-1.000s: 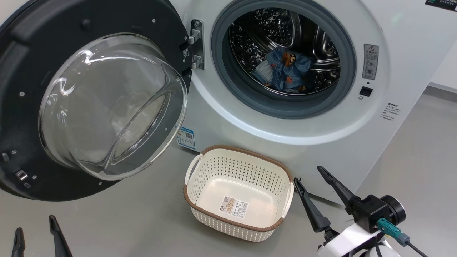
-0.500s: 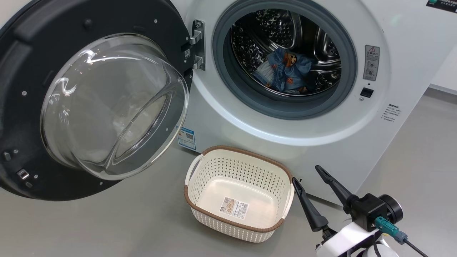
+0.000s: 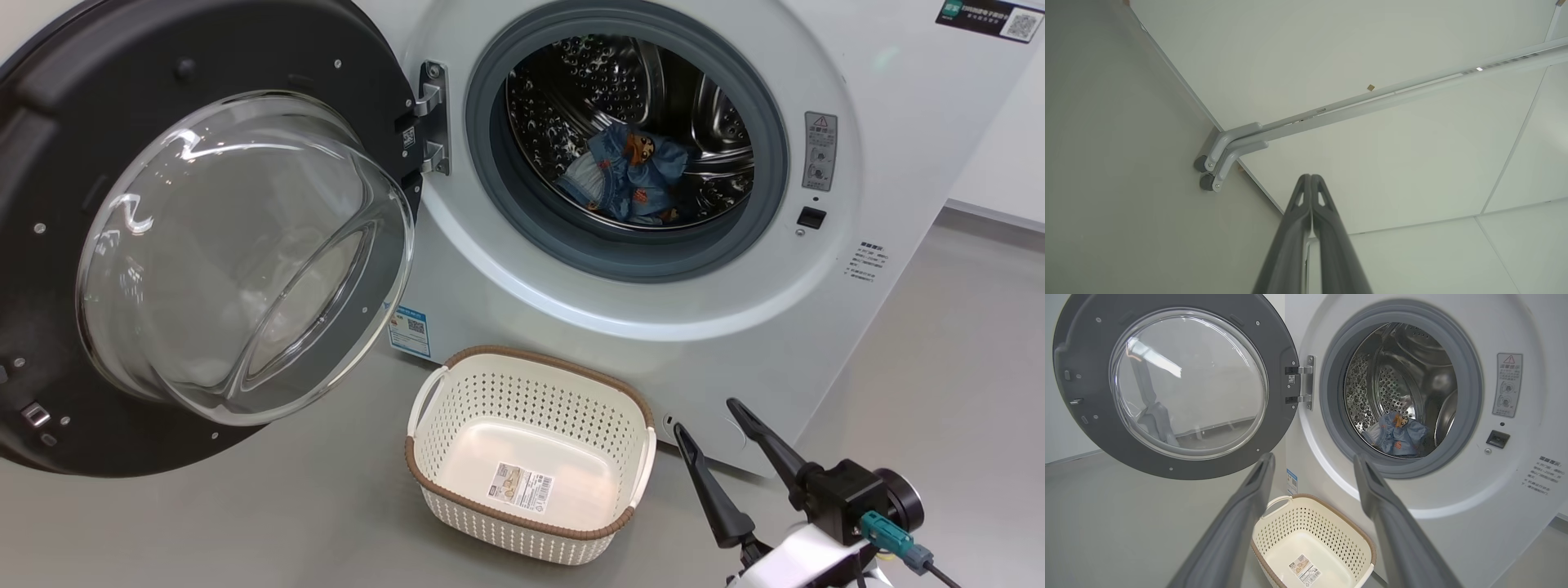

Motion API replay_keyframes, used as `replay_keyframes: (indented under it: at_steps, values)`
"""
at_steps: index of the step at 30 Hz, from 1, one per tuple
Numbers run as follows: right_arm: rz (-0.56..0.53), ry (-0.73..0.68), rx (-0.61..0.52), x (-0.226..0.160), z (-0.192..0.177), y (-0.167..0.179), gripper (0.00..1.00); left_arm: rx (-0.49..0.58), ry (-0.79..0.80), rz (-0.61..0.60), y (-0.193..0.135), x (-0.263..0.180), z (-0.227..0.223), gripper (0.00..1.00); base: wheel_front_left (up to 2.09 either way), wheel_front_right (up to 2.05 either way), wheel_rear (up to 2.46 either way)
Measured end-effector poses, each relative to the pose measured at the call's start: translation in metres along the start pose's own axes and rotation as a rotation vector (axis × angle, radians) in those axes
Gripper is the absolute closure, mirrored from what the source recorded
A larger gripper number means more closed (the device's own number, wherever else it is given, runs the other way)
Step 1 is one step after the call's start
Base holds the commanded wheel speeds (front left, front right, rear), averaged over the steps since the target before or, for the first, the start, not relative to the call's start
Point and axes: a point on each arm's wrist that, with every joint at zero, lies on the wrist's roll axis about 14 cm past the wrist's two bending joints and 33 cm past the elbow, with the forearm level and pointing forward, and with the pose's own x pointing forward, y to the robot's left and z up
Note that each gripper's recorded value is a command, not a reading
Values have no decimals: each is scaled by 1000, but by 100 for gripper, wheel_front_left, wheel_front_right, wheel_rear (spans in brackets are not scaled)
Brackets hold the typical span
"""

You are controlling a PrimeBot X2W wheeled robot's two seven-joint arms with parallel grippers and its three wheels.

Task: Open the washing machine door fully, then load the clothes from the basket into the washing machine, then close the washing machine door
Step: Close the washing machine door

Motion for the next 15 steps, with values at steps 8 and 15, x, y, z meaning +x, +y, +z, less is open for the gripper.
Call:
replay_keyframes:
  at_steps: [8,15]
  values:
    - [-15,25,-15,-11,-6,-6,0,8,32,31,-1,28,9,100,0,0,0]
    - [-22,54,-10,-19,-16,-9,0,-50,115,28,-18,43,-18,100,0,0,0]
